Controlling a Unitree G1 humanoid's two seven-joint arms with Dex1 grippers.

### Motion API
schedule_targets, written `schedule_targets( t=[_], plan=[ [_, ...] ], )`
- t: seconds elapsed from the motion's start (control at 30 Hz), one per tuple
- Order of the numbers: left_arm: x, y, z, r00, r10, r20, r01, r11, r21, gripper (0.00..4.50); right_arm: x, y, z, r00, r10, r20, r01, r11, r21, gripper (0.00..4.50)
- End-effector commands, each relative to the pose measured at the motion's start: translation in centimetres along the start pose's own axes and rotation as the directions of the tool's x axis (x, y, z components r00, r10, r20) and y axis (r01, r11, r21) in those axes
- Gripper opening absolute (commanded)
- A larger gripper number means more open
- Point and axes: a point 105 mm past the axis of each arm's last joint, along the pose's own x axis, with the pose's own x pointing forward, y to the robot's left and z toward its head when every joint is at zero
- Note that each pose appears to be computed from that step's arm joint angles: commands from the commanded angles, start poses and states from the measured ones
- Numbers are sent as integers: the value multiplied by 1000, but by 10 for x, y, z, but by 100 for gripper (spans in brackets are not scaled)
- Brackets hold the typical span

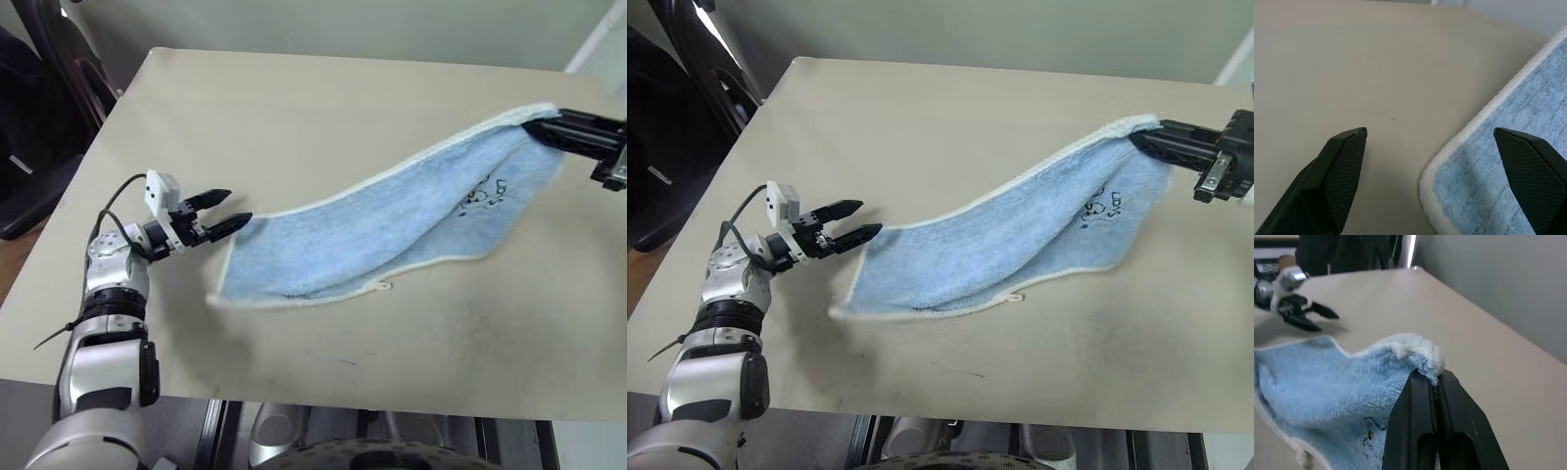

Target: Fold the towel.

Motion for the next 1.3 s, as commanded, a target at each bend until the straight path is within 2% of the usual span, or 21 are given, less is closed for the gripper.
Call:
schedule_targets(
  t=[0.03,0.13,0.3,0.57,0.77,0.9,1.03,1.2,1.3],
  plan=[
    [4,-1,-3,1000,-6,28,8,998,-66,450,-10,6,31,997,-4,75,9,998,-68,3],
    [11,-9,-16,999,-45,-12,44,996,-74,450,-10,9,37,996,8,89,-2,998,-69,3],
    [23,-16,-22,996,-87,-24,85,992,-94,450,-8,16,41,995,35,89,-28,996,-80,3],
    [37,-27,-27,981,-180,-74,171,978,-122,450,-6,24,45,995,51,89,-42,994,-100,3],
    [35,-35,-30,947,-284,-149,257,949,-181,450,-6,26,47,995,56,81,-47,993,-111,3],
    [33,-33,-30,942,-285,-179,249,948,-200,450,-6,27,47,996,55,74,-46,992,-115,3],
    [26,-22,-36,940,-211,-268,181,975,-132,450,-6,27,43,997,45,57,-39,993,-112,3],
    [17,-18,-45,911,-193,-365,150,978,-142,450,-6,28,42,998,45,52,-39,993,-113,3],
    [11,-9,-45,907,-135,-400,80,985,-152,450,-6,29,41,998,43,50,-37,993,-115,3]
  ],
)
